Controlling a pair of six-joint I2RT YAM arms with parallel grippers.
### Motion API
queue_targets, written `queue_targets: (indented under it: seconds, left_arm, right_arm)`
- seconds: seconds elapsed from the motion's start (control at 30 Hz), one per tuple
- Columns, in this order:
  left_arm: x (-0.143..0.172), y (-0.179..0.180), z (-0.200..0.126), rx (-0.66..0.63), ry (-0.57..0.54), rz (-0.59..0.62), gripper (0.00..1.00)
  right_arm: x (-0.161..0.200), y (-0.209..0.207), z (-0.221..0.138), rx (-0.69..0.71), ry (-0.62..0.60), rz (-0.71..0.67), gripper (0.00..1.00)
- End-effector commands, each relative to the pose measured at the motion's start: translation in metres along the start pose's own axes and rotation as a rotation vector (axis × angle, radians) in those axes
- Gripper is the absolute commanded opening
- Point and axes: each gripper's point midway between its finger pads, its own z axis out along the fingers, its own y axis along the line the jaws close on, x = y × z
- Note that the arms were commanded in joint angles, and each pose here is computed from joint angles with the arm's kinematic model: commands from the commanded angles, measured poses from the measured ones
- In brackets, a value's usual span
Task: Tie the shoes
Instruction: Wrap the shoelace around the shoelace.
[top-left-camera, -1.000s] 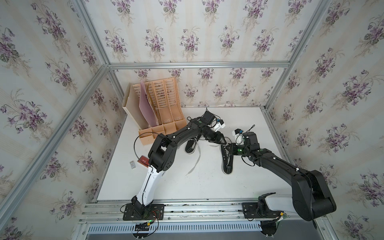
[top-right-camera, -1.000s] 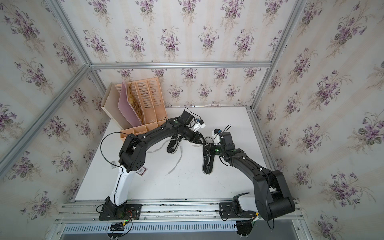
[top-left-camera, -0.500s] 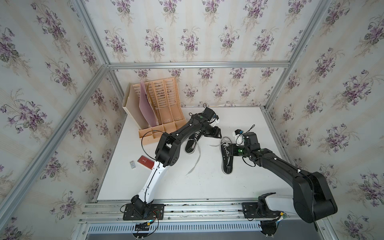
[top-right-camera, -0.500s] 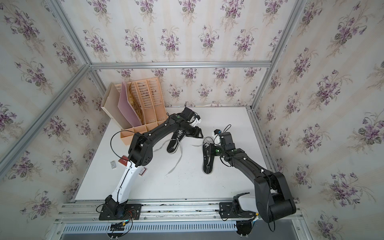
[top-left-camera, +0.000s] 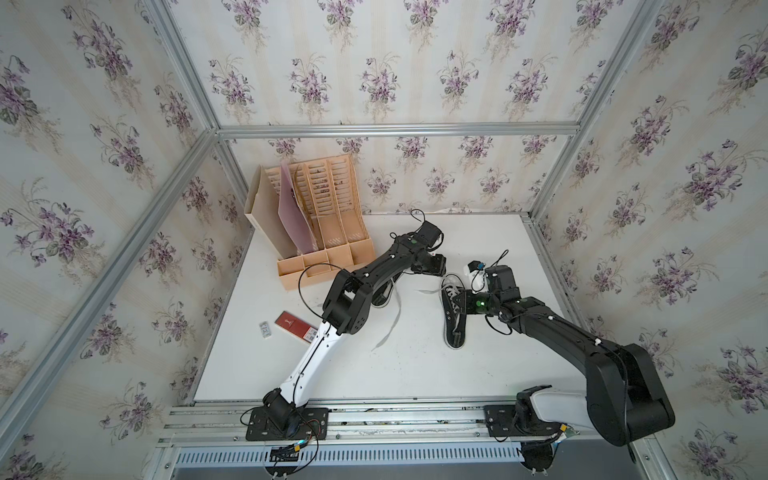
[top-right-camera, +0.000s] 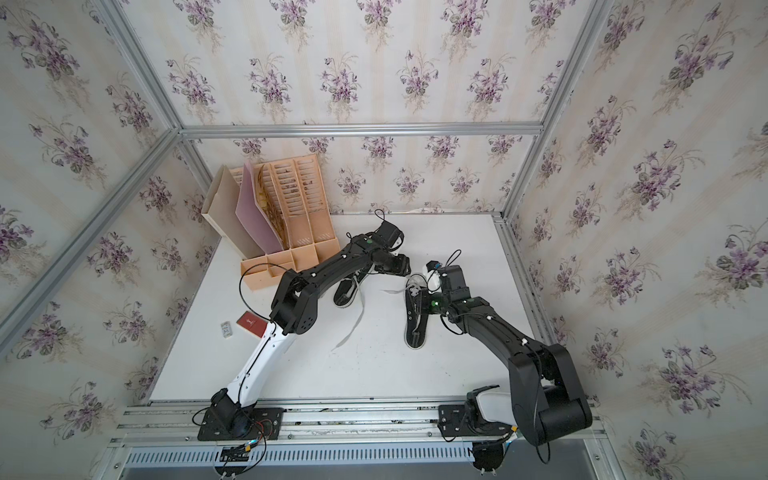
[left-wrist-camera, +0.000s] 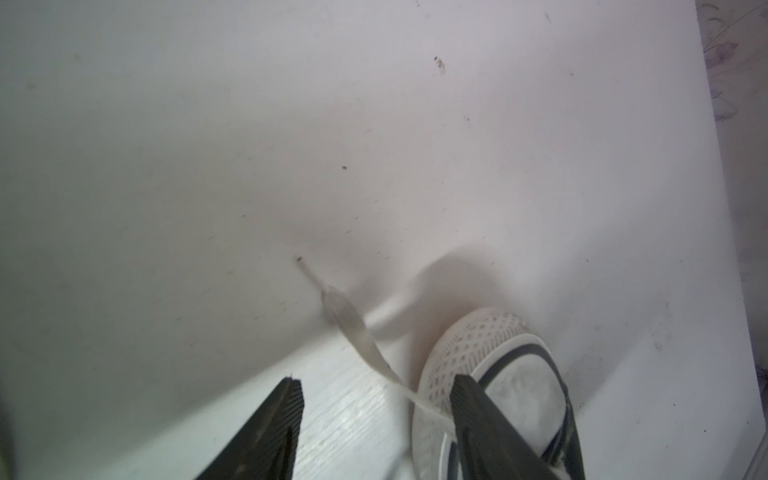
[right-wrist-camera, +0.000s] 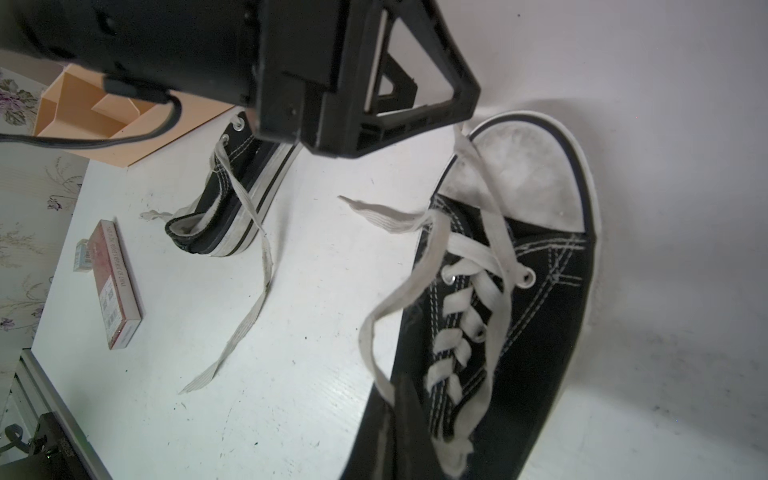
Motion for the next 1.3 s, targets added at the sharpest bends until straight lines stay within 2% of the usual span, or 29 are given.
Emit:
queue_targets:
  seconds: [0.0, 0.3, 0.33, 0.47, 0.7, 0.83, 1.0, 1.27]
  left_arm:
    - [-0.003, 0.004, 0.009, -0.046, -0.032, -0.036, 0.61]
    - [0.028, 0.019, 0.022, -0.156, 0.047, -0.054, 0.56]
    - [0.032, 0.022, 0.024, -0.169, 0.060, -0.054, 0.52]
    - [0.041, 0.031, 0.023, -0.213, 0.081, -0.061, 0.45]
    - [0.050, 0.036, 0.019, -0.236, 0.106, -0.061, 0.42]
    - [0.053, 0.032, 0.021, -0.201, 0.110, -0.067, 0.38]
    - [0.050, 0.021, 0.025, -0.139, 0.111, -0.059, 0.28]
    - [0.035, 0.003, 0.019, -0.059, 0.068, -0.016, 0.02]
  right_arm:
    - [0.004, 0.001, 0.000, -0.007, 0.017, -0.023, 0.00]
    - [0.005, 0.000, 0.003, -0.008, 0.027, -0.048, 0.00]
    - [0.005, 0.000, 0.003, -0.005, 0.028, -0.050, 0.00]
    - [0.002, 0.000, 0.005, -0.005, 0.027, -0.064, 0.00]
    - [-0.003, 0.000, 0.005, -0.003, 0.022, -0.079, 0.00]
    - [-0.005, 0.000, 0.006, -0.005, 0.019, -0.083, 0.00]
    - [-0.007, 0.002, 0.005, -0.008, 0.011, -0.077, 0.00]
    - [-0.011, 0.004, 0.003, -0.013, 0.000, -0.052, 0.00]
